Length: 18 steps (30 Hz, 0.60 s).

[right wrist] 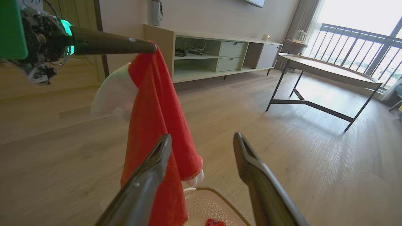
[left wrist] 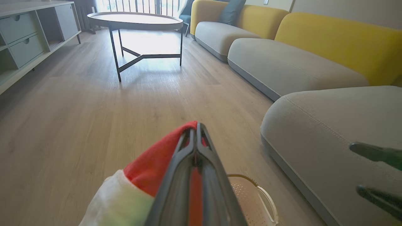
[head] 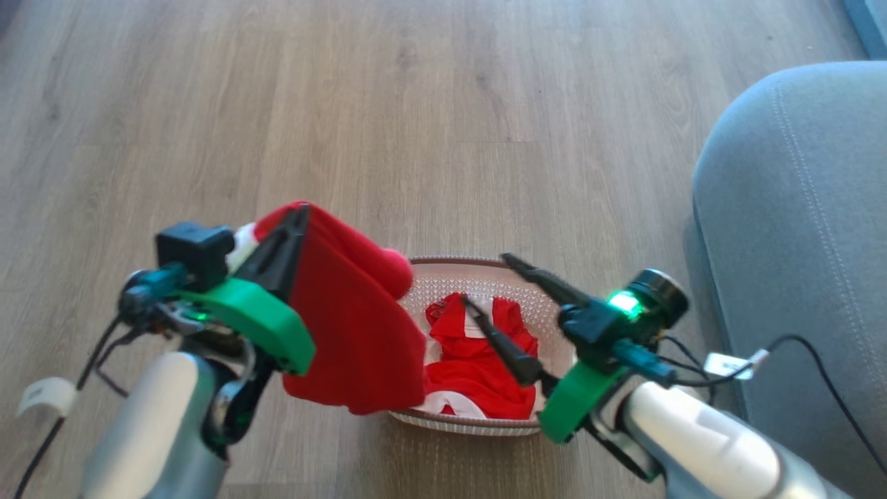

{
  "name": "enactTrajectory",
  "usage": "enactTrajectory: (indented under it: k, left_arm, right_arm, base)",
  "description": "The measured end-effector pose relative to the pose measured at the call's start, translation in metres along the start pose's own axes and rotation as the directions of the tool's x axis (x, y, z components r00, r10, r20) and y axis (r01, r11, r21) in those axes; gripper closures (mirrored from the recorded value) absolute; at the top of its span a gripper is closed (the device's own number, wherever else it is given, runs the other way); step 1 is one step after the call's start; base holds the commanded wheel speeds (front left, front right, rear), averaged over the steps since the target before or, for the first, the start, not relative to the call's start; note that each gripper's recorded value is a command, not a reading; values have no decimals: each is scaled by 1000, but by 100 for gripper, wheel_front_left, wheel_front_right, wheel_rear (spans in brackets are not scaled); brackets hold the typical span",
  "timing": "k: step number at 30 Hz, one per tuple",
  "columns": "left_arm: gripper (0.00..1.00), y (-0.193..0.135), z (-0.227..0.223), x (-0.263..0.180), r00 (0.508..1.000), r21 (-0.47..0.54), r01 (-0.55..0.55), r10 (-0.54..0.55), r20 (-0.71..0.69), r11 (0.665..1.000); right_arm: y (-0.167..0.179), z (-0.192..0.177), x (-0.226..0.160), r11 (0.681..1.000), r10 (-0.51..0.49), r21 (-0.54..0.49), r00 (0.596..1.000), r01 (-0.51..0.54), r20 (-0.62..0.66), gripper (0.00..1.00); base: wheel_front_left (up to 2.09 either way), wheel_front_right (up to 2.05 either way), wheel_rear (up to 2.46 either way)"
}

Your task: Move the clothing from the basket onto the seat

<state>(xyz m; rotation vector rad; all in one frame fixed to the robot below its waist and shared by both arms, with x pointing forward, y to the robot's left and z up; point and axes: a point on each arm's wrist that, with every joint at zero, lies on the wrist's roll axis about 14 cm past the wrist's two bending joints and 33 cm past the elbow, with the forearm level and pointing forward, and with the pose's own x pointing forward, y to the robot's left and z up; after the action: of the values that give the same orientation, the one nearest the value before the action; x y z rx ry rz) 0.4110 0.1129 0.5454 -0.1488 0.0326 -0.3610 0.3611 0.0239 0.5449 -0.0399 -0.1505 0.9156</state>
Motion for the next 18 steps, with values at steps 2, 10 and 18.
enactTrajectory:
  k: [2, 10, 18]
  left_arm:
    - [100, -10, 3, 0, 999, 0, 32, -32, 1, 999]
    - [100, -47, 8, -3, 990, 5, 141, -141, -3, 990]
    - [100, -73, 13, -5, 975, 23, 222, -222, -1, 975]
  right_arm:
    - [12, 2, 7, 999, 52, -4, 999, -52, 0, 0]
    - [32, 12, 24, 989, 148, -22, 989, -148, 13, 0]
    - [34, 11, 25, 986, 165, -33, 986, -164, 3, 0]
  base:
    - [0, 0, 0]
    - [0, 0, 0]
    - [0, 0, 0]
